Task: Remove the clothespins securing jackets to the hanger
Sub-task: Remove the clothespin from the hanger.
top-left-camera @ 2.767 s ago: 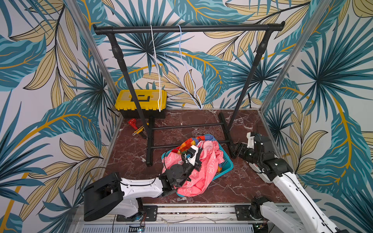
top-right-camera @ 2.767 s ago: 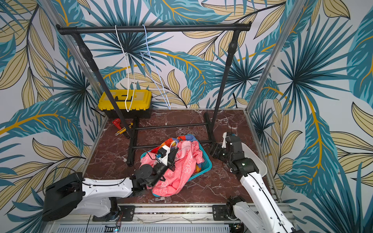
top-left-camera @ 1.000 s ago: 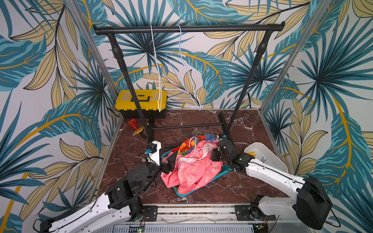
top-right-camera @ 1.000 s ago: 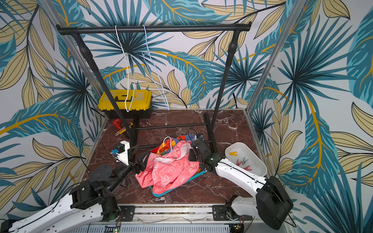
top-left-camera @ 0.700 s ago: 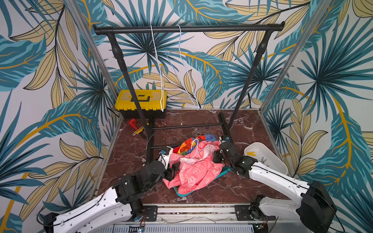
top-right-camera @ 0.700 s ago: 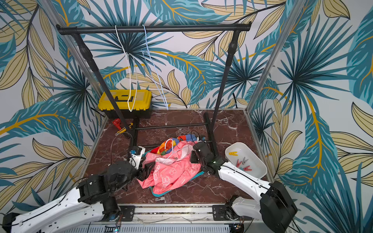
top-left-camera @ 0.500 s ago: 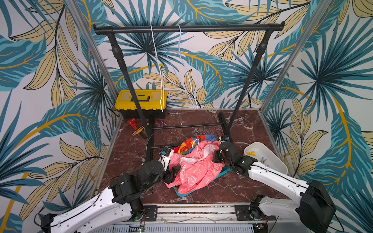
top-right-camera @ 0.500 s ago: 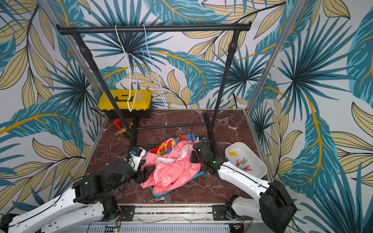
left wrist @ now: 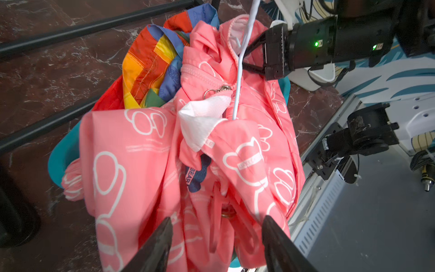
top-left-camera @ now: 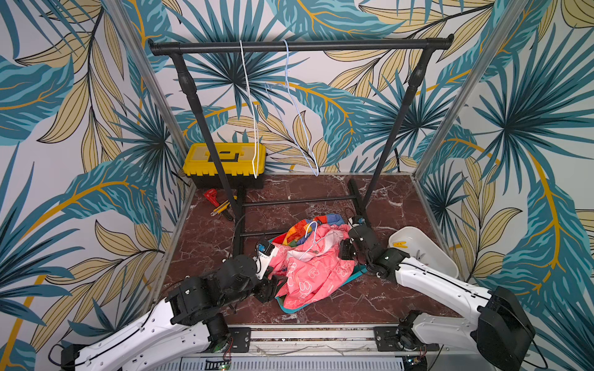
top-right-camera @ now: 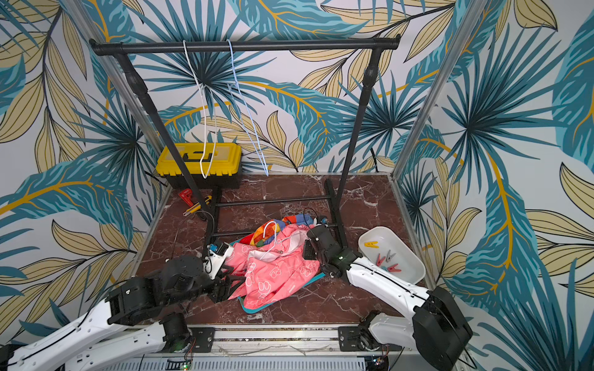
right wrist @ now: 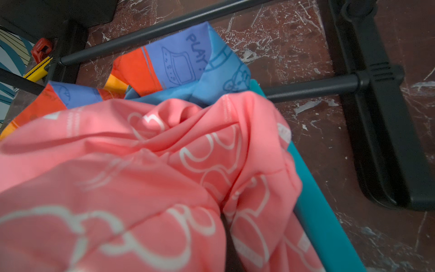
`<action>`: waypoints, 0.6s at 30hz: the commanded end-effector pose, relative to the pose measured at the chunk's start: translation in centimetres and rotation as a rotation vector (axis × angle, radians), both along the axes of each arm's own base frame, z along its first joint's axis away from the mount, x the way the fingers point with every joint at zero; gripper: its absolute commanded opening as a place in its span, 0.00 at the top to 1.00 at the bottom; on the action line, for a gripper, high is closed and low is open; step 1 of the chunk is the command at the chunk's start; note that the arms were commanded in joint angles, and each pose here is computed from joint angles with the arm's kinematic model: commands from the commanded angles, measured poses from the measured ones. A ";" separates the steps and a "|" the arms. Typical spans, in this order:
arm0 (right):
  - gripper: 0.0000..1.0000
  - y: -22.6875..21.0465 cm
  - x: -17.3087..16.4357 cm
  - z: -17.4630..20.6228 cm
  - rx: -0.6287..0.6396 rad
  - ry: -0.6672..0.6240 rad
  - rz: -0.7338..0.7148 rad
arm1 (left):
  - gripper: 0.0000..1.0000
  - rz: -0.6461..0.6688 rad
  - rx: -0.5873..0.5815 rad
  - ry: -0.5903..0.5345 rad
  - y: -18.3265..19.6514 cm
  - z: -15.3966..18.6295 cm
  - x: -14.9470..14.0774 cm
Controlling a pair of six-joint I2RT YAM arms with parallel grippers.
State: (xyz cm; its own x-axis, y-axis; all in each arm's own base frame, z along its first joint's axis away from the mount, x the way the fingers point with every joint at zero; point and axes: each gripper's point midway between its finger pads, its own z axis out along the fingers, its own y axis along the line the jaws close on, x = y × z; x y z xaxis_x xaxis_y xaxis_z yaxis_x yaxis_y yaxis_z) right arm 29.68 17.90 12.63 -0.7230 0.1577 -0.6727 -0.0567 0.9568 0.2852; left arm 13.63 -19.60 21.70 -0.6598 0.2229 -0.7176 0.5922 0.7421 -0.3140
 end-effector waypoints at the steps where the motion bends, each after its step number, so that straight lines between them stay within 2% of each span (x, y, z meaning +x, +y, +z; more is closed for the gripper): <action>1: 1.00 -1.9 -0.6 -1.3 -0.069 0.046 -0.045 | 0.45 -0.020 0.008 -0.004 -0.1 0.6 -0.1; 18: 1.00 -1.4 -0.4 -1.6 -0.057 0.061 -0.041 | 0.74 -0.058 -0.017 -0.012 -0.5 1.1 -0.5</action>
State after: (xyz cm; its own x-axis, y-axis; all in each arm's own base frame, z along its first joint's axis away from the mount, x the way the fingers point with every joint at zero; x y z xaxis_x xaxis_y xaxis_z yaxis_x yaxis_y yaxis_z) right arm 29.71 17.92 12.66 -0.7258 0.1616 -0.6687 -0.0520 0.9564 0.2875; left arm 13.28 -19.89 21.42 -0.6520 0.2604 -0.7121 0.6219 0.7209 -0.3059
